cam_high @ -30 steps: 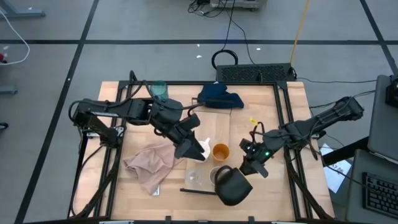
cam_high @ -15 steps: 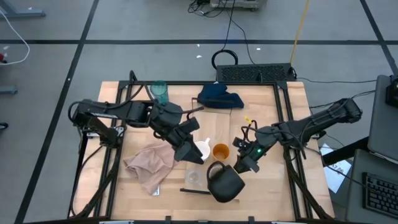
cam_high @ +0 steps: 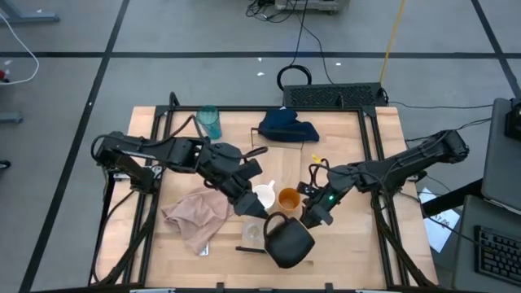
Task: Stack small to large cups/mugs on shelf
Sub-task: Put the black cup on the shelf aligned with the white cup
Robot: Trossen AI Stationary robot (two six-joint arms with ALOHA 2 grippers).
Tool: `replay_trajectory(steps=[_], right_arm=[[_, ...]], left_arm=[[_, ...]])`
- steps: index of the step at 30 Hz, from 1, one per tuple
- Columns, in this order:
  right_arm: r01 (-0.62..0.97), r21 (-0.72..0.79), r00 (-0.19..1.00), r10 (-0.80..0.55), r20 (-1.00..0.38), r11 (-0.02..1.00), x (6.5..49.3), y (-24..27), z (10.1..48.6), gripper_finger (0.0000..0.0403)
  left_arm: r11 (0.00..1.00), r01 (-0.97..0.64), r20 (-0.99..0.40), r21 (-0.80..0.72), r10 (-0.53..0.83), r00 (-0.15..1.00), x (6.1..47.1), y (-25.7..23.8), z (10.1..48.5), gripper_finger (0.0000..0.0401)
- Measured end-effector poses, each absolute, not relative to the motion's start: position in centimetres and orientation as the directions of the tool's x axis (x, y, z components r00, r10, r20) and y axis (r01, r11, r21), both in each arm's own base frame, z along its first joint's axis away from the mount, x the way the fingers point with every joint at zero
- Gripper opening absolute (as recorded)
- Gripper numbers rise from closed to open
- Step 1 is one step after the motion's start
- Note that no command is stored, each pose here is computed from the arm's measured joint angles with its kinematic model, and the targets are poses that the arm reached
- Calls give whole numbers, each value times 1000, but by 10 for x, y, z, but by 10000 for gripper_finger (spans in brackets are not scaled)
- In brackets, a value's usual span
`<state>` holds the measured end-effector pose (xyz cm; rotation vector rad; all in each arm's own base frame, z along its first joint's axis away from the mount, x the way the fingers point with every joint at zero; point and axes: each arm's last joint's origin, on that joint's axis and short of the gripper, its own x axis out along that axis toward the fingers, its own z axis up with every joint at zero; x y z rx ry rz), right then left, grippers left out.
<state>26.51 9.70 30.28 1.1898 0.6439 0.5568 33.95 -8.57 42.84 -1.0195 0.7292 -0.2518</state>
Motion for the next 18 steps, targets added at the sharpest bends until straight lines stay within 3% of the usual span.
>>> replay_trajectory(steps=[18], right_arm=[[-57, 972, 633, 761, -142, 229, 275, 103, 294, 3]], left_arm=[[466, -167, -448, -869, -594, 668, 356, -105, 409, 273]])
